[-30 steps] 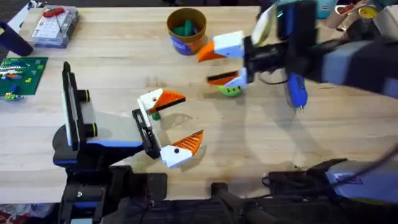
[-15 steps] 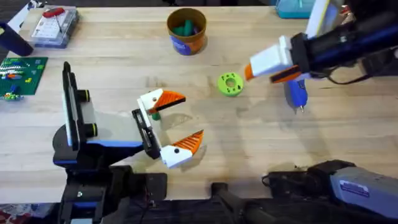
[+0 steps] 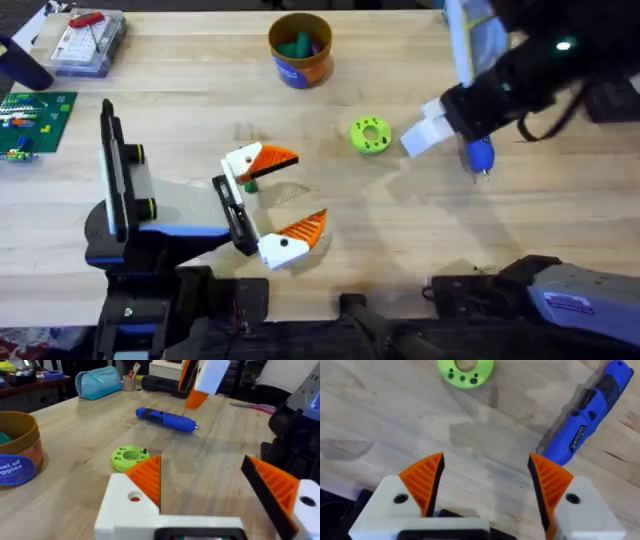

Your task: Pick up the gripper from the table and insert it into the empty holder that is missing its gripper. Then pick up a screw, insert it into the mounting hole, and use the screwdriver to tighten it. Finally, clean up the table by picking up the vegetable and placing it into the bucket.

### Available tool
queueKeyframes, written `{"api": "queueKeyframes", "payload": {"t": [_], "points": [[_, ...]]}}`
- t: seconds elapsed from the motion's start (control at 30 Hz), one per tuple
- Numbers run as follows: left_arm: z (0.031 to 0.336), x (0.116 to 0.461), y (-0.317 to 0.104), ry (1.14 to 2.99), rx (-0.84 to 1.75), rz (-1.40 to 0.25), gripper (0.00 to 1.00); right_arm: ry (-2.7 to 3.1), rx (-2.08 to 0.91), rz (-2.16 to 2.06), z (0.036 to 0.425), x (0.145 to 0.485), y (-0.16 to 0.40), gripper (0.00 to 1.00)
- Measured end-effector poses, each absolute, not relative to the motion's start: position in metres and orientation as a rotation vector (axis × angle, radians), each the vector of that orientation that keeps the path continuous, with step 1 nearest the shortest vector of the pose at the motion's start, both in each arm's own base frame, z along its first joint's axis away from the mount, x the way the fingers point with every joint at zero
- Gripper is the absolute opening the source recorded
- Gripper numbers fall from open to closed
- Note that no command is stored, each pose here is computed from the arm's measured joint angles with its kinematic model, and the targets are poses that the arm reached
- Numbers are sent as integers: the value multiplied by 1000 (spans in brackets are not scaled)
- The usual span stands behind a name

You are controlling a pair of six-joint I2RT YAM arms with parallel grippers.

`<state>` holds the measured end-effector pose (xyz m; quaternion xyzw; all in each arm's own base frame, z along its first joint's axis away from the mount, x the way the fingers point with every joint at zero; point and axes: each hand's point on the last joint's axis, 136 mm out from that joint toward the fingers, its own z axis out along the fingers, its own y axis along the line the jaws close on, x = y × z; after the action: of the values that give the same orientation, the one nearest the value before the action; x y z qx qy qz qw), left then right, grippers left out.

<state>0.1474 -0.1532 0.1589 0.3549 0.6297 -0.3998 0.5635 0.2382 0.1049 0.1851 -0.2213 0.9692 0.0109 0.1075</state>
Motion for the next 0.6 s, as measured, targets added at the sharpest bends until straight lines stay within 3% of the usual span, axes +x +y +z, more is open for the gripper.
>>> {"api": "queueKeyframes", "payload": {"t": [0.37, 0.6], "points": [[159, 147, -153, 1482, 835, -941, 990, 2952, -734, -49, 128, 274, 126, 997], [159, 147, -153, 1482, 835, -941, 990, 2891, -766, -35, 115, 299, 146, 993]]}}
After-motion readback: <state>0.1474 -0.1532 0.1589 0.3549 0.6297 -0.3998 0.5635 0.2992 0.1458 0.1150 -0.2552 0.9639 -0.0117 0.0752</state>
